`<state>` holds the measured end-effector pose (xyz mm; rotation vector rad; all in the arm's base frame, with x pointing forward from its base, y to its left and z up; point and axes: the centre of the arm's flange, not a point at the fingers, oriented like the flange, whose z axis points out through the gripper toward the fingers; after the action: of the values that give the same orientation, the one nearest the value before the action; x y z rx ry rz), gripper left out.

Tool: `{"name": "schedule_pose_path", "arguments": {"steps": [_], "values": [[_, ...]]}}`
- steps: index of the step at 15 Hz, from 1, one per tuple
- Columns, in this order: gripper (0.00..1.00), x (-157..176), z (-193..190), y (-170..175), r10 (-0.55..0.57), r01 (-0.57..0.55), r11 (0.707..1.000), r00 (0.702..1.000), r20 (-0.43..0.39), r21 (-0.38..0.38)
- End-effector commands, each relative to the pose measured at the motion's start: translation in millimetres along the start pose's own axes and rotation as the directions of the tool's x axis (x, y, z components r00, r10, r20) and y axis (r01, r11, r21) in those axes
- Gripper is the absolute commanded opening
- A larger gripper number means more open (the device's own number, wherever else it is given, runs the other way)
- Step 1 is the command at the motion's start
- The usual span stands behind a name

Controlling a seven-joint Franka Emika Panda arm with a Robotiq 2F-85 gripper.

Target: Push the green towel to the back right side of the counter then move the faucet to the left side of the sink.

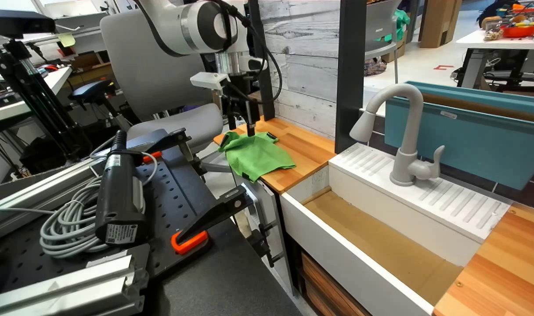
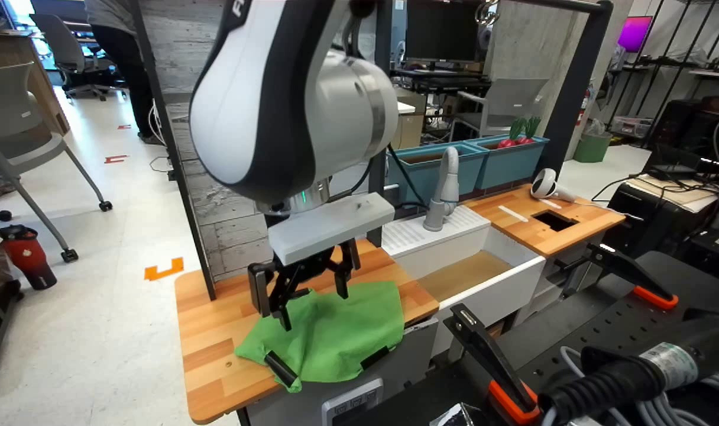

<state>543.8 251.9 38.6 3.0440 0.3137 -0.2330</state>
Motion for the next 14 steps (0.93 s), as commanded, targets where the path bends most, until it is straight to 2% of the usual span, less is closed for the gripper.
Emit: {"name": "schedule_pose_path", "arguments": {"steps": [1,6,10,14], "values": [[1.0,24.6,28.4,-22.5,-0.012,0.015,0.998,0.999,0.052,-0.058],[1.0,40.7,55.6,-30.2,-0.023,0.032,0.995,0.995,0.093,-0.098],[1.0,56.2,68.5,-33.9,-0.022,0.027,0.995,0.998,0.054,-0.099],[1.0,68.6,65.5,-30.5,-0.017,0.018,0.996,1.0,0.013,-0.084]]}}
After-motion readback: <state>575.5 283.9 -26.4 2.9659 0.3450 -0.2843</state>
